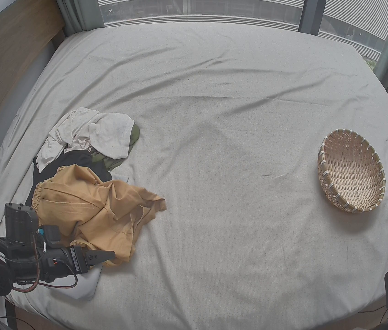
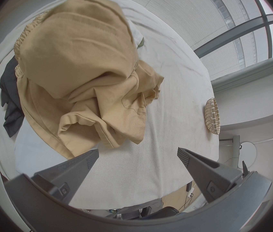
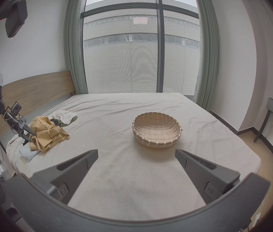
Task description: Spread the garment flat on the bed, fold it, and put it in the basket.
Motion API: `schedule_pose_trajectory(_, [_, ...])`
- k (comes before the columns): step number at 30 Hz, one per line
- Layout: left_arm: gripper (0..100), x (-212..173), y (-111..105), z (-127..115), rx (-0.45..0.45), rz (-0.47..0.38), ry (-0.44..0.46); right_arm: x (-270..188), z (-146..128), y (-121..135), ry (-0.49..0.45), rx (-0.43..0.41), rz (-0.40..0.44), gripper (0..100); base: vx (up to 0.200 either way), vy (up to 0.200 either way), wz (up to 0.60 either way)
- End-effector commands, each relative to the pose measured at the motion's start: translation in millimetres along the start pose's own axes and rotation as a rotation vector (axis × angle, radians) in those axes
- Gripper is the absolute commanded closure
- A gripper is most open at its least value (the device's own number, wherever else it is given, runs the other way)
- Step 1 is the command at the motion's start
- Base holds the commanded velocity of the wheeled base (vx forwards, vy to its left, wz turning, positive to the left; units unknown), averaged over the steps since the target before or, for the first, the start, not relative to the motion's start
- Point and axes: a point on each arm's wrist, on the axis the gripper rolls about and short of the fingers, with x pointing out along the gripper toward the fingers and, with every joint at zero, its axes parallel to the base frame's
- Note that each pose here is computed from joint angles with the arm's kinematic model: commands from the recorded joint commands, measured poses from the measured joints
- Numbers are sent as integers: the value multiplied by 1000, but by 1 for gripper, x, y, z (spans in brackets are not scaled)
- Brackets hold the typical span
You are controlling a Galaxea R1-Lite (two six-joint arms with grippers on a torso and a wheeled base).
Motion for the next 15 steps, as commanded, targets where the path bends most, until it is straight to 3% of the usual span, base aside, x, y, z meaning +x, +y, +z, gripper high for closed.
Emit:
schedule_pose_trajectory(1, [0,17,9,-5,-17,23,45,1,-5,0,17,0,0,0,0,0,0])
schedule_pose_trajectory(15, [0,38,15,-6,-11,25,49,1,-5,0,17,0,0,0,0,0,0])
